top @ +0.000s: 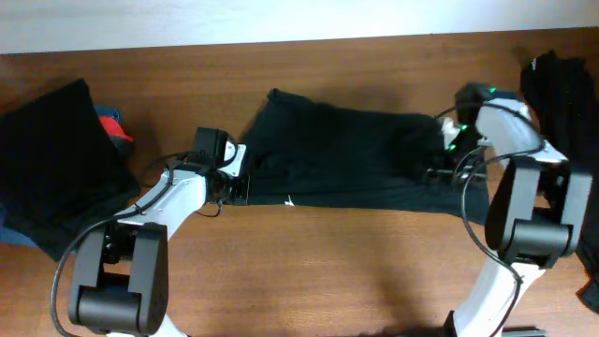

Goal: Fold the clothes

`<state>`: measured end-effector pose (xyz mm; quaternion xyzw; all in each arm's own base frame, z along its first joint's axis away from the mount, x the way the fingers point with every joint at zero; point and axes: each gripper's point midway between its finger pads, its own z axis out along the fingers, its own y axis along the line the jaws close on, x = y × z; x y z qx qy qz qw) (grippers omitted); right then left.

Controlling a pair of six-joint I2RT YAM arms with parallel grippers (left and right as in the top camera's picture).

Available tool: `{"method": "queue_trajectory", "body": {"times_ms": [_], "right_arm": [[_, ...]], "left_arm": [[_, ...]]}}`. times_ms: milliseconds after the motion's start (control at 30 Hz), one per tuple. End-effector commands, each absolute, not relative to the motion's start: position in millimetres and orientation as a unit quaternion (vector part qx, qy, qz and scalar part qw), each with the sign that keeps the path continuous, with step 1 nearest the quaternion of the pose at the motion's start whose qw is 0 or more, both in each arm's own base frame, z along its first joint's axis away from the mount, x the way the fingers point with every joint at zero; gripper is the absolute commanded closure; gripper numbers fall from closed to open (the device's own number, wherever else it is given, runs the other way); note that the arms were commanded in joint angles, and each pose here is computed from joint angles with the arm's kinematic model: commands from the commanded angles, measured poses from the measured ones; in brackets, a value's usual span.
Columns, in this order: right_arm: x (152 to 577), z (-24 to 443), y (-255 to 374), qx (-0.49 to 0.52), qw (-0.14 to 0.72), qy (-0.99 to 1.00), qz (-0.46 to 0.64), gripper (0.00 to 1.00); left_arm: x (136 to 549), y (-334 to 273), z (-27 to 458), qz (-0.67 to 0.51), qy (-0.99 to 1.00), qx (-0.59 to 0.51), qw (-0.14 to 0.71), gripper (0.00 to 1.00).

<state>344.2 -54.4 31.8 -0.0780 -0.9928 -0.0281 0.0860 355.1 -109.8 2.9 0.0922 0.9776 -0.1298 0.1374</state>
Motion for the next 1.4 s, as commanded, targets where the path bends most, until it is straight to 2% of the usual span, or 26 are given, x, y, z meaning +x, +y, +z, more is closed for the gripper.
{"method": "queue_trajectory", "body": {"times_ms": [0,267,333,367,433,500,567,633,800,900,967,1367], "right_arm": [[351.6,41.5,-62.0,-0.08,0.075,-0.994,-0.015,0.31],[348.6,42.0,-62.9,-0.082,0.081,-0.993,-0.016,0.31],[355.0,41.8,-64.1,-0.082,0.068,-0.994,-0.014,0.31],[359.8,43.5,-65.1,-0.082,0.059,-0.995,-0.013,0.31],[372.8,51.2,-67.5,-0.082,0.036,-0.996,-0.011,0.31],[388.5,63.5,-70.5,-0.075,0.008,-0.997,-0.008,0.31],[407.6,77.3,-74.5,-0.062,-0.029,-0.998,-0.002,0.31],[426.7,83.1,-78.9,-0.051,-0.067,-0.996,0.006,0.27],[446.0,73.4,-84.8,0.0,-0.094,-0.995,0.019,0.33],[445.0,62.8,-98.8,-0.007,-0.082,-0.996,0.045,0.33],[442.4,53.7,-102.5,-0.012,-0.071,-0.997,0.043,0.37],[433.5,18.0,-95.5,0.001,-0.025,-0.999,0.023,0.38]], "left_arm": [[351.6,-88.9,-13.0,-0.085,0.986,0.077,0.121,0.75],[360.1,-81.6,-4.6,-0.063,0.987,0.053,0.136,0.73],[370.3,-84.5,16.3,-0.068,0.983,0.061,0.162,0.61],[378.7,-85.9,36.3,-0.07,0.978,0.062,0.186,0.54],[393.6,-88.4,76.1,-0.076,0.966,0.063,0.238,0.48],[406.3,-89.0,117.8,-0.078,0.95,0.063,0.294,0.35],[417.2,-86.5,150.4,-0.073,0.933,0.06,0.348,0.32],[427.4,-79.9,173.5,-0.056,0.917,0.051,0.392,0.32],[432.7,-75.0,163.4,-0.039,0.92,0.044,0.388,0.32],[433.7,-75.2,154.4,-0.038,0.924,0.045,0.378,0.32],[434.3,-75.3,147.7,-0.037,0.927,0.045,0.371,0.32],[434.7,-75.4,144.7,-0.036,0.928,0.045,0.368,0.32]]}}
